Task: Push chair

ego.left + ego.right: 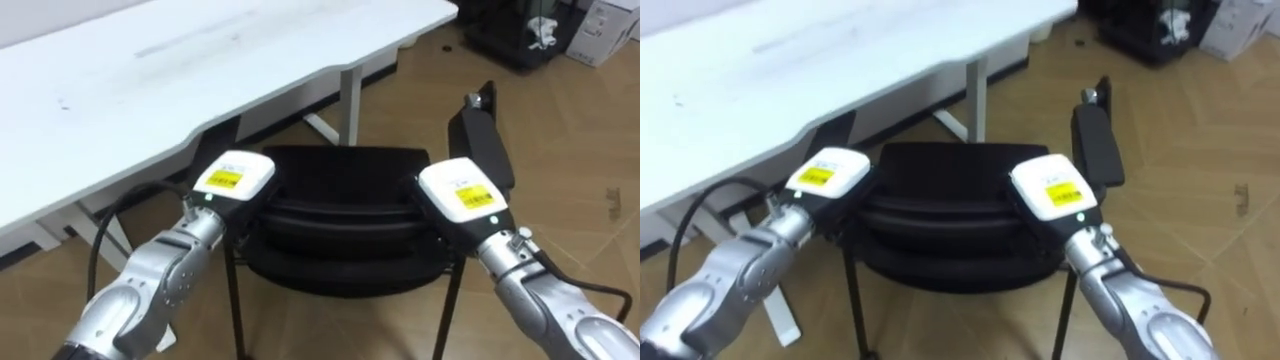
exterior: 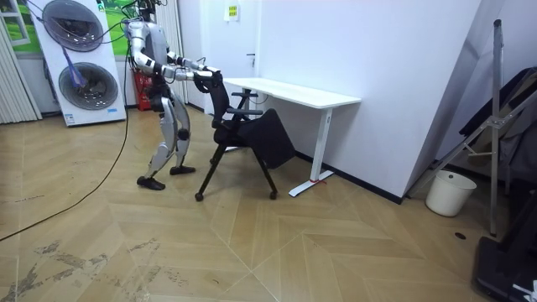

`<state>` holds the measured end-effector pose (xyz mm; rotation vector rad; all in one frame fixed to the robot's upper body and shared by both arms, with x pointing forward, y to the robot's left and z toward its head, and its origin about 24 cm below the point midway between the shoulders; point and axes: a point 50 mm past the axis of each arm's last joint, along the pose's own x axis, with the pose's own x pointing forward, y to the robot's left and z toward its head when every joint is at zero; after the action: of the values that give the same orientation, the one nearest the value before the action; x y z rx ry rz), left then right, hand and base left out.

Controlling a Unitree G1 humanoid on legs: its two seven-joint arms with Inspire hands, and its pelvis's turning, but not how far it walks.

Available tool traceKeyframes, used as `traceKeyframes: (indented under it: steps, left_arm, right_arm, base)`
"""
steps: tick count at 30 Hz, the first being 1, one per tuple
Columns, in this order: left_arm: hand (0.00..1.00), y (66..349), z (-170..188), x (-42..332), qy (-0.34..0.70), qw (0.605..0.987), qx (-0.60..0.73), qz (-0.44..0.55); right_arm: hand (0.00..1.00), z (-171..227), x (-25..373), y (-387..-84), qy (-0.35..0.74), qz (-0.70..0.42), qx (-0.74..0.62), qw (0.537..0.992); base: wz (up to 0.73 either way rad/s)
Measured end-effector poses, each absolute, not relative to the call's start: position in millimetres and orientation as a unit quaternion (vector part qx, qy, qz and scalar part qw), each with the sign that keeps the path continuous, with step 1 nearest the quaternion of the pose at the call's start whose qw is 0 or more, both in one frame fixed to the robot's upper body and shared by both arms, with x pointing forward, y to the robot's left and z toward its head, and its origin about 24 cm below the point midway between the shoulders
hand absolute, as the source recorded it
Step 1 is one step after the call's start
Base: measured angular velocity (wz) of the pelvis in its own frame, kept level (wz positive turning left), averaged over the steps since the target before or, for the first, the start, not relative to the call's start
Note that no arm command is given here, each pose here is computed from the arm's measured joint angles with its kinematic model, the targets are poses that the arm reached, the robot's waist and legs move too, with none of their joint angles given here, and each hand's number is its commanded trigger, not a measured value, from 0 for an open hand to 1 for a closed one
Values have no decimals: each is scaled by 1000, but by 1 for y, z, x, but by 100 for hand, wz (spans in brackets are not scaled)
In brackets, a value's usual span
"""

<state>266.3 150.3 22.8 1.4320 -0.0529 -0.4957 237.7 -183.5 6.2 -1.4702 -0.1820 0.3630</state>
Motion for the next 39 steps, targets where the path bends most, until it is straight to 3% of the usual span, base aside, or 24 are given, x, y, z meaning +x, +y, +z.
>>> traceKeyframes:
  steps: [10,16,26,31,39]
  left_arm:
    - [100,166,26,266,-34,692,687,-219]
    - [100,168,25,274,-25,707,679,-196]
    - [100,162,33,271,-25,701,688,-186]
    - [100,173,33,269,-4,697,695,-176]
    - [100,167,24,265,4,705,684,-188]
  right_arm:
    - [100,-17,231,-162,-55,177,-636,749]
    - [100,-4,245,-157,-78,174,-652,734]
    - [100,0,249,-159,-74,180,-664,722]
    - [100,4,243,-147,-89,208,-652,723]
    - [100,0,237,-154,-95,215,-656,717]
  base:
    - [58]
    - [85]
    - [69]
    - [52]
    - [39]
